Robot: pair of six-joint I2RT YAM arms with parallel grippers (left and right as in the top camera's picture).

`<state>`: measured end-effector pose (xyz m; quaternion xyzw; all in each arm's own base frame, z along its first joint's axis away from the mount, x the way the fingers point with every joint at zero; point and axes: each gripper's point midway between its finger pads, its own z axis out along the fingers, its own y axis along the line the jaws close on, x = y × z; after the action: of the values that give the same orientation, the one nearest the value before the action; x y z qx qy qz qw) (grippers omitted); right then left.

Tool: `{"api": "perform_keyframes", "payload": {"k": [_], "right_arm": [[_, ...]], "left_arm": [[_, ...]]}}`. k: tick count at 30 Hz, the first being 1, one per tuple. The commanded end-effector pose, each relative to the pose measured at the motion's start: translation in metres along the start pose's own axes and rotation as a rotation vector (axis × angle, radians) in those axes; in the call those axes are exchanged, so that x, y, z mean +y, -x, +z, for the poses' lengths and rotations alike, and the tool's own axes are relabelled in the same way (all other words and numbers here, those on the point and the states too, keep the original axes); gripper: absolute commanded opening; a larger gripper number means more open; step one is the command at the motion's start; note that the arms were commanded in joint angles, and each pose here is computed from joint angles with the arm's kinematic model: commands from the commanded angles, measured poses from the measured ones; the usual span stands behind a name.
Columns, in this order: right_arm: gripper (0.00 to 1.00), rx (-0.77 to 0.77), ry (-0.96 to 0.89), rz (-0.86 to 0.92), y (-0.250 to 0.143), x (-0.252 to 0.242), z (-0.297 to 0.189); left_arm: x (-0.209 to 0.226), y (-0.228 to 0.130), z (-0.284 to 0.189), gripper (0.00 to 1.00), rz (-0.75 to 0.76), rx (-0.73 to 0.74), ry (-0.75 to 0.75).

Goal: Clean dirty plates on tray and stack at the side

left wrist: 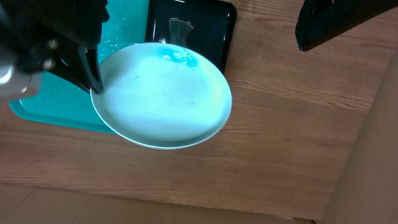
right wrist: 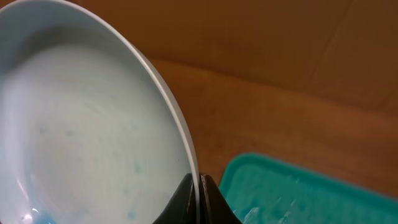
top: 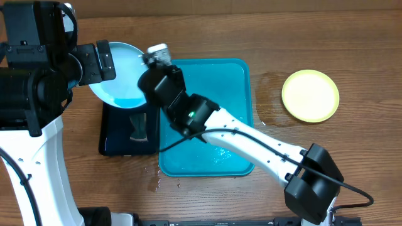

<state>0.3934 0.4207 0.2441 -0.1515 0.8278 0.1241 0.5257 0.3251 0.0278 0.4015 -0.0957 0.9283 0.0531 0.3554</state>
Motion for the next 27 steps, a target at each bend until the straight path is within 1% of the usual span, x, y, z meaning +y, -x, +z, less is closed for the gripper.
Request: {"api": "perform_keyframes", "payload": {"k": [1,6,10,21,27], "right_arm": [[0.04,-0.109,-0.15,-0.263,0.027,-0.005,-0.013],[0.04,-0.191,-0.174,-0.38,0.042,0.018,-0.031],[0.04,-0.233,-0.148,-0.417,0.048,0.036,-0.04],[0.04,-0.266,-0.157,-0.408,0.056,0.039,-0.045],[0.04,-0.333,-0.196,-0.39,0.074,0.036,-0.052]], "left_arm": [[0.004,0.004,-0.002,0.99,0.017,-0.014,0.015],[0.004,0.004,-0.002,1.0,0.017,-0.014,0.015],[0.004,0.004,-0.002,1.0,0.017,-0.014,0.015],[0.004,0.004,-0.002,1.0,0.017,-0.014,0.015],[0.004,0.004,-0.002,1.0,0.017,-0.014,0.015]]}}
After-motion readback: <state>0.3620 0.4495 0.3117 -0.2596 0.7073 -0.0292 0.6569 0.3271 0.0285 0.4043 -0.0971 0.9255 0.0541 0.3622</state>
